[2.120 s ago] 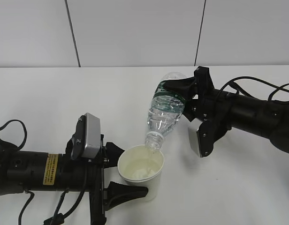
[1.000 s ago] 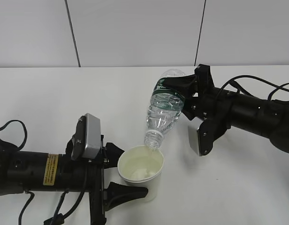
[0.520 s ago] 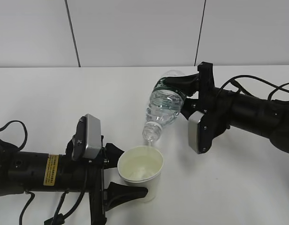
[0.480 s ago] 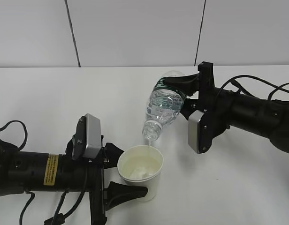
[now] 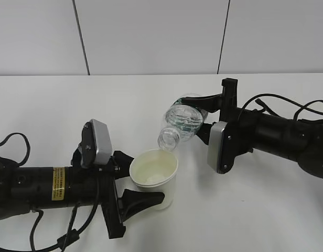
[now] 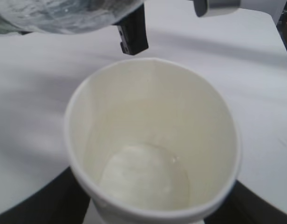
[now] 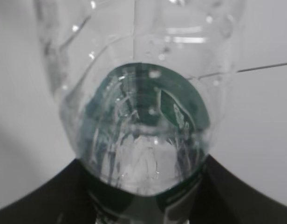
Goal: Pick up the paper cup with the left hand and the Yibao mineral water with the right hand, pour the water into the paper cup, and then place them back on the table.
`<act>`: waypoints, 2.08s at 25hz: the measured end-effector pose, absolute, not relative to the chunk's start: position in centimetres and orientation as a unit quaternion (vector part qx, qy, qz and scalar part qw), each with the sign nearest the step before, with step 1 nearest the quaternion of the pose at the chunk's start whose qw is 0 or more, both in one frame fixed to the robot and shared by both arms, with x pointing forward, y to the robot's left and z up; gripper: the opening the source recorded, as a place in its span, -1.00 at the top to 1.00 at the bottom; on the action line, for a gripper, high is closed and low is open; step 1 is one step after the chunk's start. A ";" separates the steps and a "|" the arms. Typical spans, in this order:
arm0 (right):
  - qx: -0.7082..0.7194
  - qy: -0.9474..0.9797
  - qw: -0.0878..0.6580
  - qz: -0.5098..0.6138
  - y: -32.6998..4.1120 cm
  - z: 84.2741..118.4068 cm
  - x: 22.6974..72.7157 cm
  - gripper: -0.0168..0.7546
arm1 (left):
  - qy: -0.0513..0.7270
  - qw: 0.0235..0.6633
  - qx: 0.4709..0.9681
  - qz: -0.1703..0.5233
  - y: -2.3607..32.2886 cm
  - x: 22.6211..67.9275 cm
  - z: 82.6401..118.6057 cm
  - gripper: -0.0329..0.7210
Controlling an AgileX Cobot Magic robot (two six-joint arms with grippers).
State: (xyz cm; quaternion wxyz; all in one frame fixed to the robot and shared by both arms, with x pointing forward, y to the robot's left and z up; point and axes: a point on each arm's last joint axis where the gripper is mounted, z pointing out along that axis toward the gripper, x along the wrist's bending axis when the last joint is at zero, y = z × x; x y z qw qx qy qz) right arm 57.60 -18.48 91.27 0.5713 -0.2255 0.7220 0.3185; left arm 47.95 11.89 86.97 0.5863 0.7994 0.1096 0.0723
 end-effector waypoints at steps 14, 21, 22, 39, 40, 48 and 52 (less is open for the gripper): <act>0.140 0.723 0.430 0.522 -19.2 90.7 58.5 0.04 | 0.160 0.578 0.791 0.122 12.3 49.2 87.0 -0.33; 0.252 0.692 0.341 0.584 -19.2 90.7 58.5 0.04 | 0.202 0.562 0.788 0.150 12.8 50.0 86.8 -0.33; 0.261 0.689 0.331 0.590 -19.2 90.7 58.5 0.04 | 0.208 0.560 0.787 0.154 12.8 50.2 86.8 -0.33; 0.343 0.721 0.231 0.556 -19.1 88.9 58.0 0.04 | 0.263 0.529 0.777 0.216 12.9 53.9 86.1 -0.33; 0.345 0.723 0.231 0.552 -19.2 88.8 58.0 0.04 | 0.265 0.538 0.770 0.217 12.9 54.0 85.9 -0.33; 0.359 0.721 0.243 0.540 -19.5 88.4 58.3 0.04 | 0.287 0.567 0.738 0.229 13.0 54.3 85.0 -0.33; 0.363 0.724 0.240 0.536 -19.5 87.8 58.3 0.04 | 0.287 0.569 0.736 0.229 13.0 54.4 84.9 -0.36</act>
